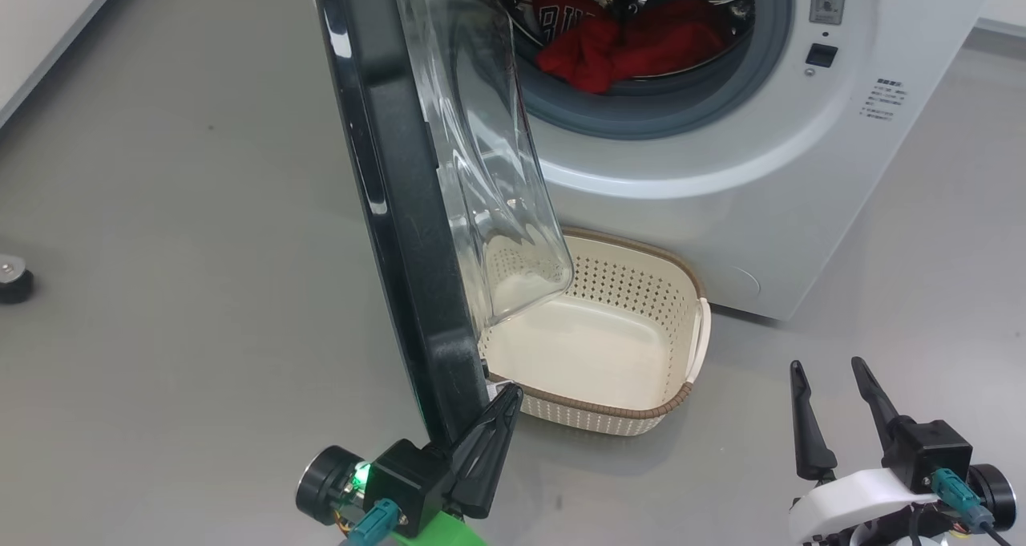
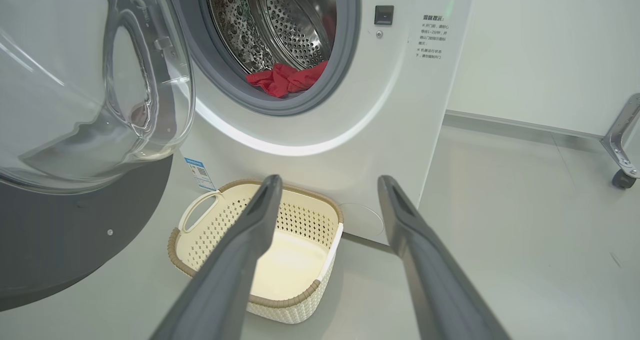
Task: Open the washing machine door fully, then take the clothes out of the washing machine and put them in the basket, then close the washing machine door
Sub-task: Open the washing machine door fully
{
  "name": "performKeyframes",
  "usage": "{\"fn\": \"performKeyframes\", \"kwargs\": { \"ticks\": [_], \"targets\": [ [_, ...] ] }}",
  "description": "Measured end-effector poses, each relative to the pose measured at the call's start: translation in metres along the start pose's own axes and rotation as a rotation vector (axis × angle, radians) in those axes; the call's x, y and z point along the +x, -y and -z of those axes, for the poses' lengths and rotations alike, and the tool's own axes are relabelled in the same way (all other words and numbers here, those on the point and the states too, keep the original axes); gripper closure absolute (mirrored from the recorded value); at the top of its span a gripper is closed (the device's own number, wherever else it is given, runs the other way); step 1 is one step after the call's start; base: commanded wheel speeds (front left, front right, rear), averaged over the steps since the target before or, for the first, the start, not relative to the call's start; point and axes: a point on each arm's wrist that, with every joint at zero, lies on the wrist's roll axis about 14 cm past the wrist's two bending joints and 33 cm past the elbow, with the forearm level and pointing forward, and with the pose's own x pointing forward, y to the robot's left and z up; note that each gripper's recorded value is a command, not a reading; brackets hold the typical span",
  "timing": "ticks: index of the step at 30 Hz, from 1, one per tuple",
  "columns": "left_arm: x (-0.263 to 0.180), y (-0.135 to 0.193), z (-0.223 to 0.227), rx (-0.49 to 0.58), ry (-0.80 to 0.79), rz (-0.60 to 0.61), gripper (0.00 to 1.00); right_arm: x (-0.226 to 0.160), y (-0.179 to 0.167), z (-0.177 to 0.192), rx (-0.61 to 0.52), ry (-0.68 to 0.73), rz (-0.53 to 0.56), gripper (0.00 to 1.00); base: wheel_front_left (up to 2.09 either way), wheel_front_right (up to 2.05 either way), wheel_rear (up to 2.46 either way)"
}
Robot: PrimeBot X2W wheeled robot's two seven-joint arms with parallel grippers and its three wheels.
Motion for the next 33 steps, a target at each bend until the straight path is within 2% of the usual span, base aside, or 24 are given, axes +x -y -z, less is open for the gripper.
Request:
{"fn": "performKeyframes", "kwargs": {
  "ticks": [14, 20, 33],
  "targets": [
    [-0.024, -0.030, -0.003, -0.010, 0.027, -0.135, 1.00, 0.016, -0.034, 0.002, -0.008, -0.009, -0.106, 0.00, 0.00, 0.00, 0.00],
    [-0.041, -0.062, -0.007, 0.021, 0.043, -0.246, 1.00, 0.016, -0.059, 0.004, -0.012, -0.017, -0.184, 0.00, 0.00, 0.00, 0.00],
    [-0.063, -0.121, -0.012, 0.065, 0.056, -0.420, 1.00, 0.015, -0.058, 0.005, -0.020, -0.019, -0.182, 0.00, 0.00, 0.00, 0.00]
  ]
}}
